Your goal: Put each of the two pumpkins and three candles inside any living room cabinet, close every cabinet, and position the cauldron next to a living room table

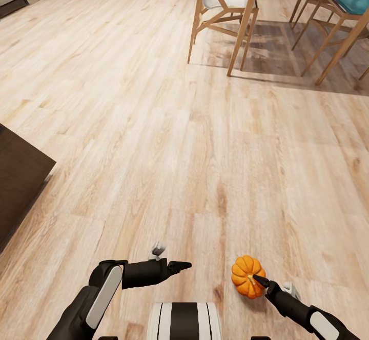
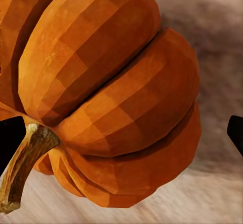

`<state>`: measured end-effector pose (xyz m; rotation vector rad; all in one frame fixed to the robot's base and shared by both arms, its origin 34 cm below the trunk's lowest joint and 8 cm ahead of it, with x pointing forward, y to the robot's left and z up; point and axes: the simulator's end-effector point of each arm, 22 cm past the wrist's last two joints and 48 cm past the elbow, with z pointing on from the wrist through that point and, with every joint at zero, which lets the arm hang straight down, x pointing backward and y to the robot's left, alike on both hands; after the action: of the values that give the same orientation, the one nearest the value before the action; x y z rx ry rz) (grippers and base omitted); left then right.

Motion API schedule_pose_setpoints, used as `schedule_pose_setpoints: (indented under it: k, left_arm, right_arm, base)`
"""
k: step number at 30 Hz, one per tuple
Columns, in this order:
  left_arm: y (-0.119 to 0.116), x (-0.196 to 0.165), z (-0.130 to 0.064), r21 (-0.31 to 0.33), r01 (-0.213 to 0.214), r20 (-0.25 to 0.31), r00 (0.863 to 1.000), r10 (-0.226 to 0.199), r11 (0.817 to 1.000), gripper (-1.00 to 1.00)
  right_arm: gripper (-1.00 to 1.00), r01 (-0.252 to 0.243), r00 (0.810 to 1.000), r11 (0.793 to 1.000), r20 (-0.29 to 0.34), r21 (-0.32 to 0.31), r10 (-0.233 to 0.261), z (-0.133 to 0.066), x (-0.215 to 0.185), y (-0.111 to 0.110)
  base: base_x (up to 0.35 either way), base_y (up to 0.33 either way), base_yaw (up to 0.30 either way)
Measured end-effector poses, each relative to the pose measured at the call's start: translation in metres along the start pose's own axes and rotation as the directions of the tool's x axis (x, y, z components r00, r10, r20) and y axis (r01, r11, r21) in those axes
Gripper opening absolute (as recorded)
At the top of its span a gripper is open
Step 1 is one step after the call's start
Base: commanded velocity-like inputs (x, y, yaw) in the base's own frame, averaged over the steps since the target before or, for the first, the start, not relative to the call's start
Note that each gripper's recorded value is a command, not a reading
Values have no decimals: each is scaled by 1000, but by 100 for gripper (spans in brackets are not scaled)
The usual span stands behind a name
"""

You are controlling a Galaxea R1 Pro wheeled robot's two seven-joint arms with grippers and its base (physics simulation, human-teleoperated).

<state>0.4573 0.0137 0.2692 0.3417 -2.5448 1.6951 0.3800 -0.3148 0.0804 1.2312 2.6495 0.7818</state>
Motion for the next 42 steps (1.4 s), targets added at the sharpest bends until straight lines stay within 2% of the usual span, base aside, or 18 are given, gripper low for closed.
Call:
schedule_pose_setpoints:
  k: [42]
  left_arm:
    - [0,0,0,0,1,0,1000,-1,1000,100]
  right_arm:
    - [100,-14,1000,999,10,-35,14,0,-3,9]
  base:
    - [1,40,0]
